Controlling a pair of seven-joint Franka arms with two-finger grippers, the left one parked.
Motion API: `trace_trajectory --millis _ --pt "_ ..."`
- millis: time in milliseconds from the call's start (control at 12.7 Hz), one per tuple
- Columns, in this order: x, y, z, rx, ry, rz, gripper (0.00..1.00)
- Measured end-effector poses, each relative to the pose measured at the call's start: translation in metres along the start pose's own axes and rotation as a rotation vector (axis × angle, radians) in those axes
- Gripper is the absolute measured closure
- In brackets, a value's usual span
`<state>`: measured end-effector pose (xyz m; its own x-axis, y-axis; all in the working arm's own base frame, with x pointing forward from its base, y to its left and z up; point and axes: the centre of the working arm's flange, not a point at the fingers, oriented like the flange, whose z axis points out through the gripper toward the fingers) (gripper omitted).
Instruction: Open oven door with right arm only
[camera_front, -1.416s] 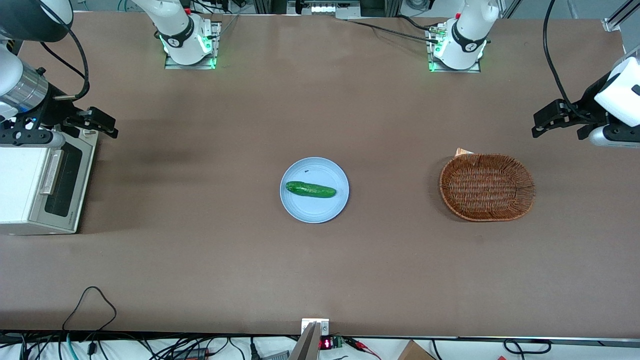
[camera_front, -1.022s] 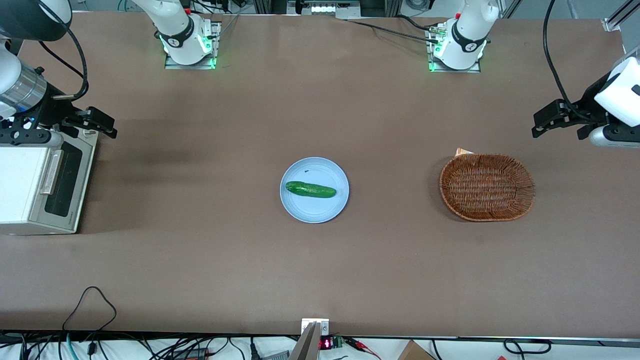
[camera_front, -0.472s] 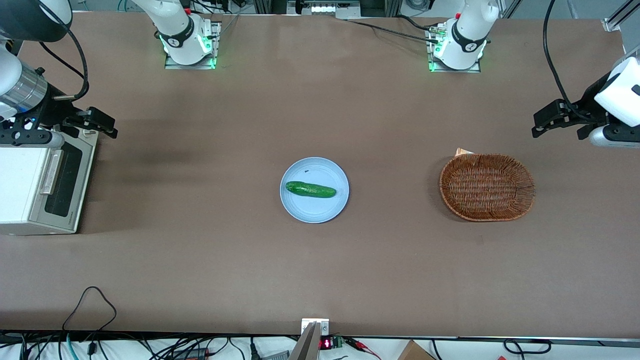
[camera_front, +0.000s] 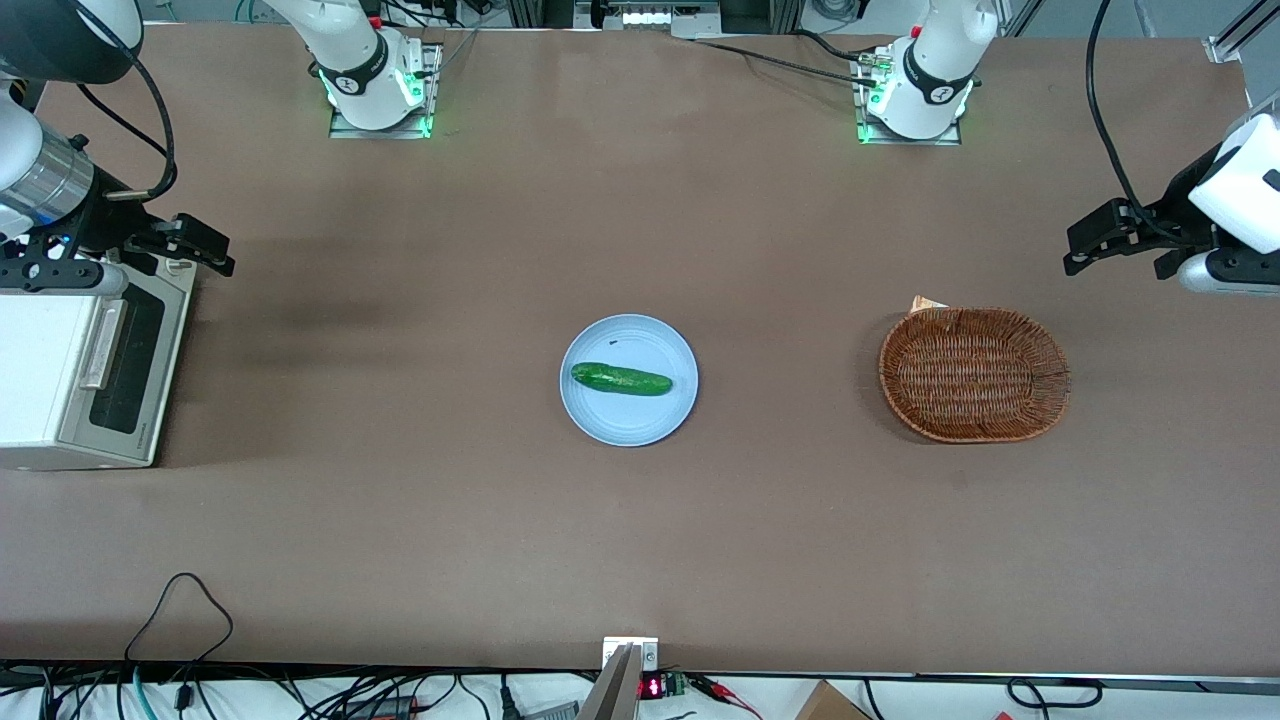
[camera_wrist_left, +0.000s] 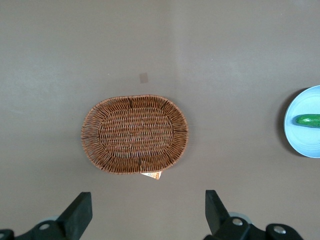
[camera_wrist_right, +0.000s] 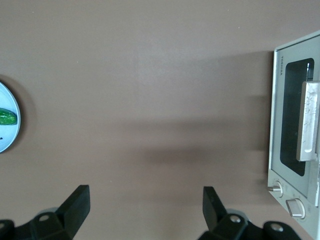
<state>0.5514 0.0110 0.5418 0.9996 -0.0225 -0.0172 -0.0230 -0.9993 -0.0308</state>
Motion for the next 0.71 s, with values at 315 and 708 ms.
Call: trace_trajectory --millis 315,708 --pt "0.0 0.0001 -0.0002 0.0 0.0 0.0 0.0" --pt "-0.0038 0.0006 0.0025 -0.003 -0.039 -0.001 0.0"
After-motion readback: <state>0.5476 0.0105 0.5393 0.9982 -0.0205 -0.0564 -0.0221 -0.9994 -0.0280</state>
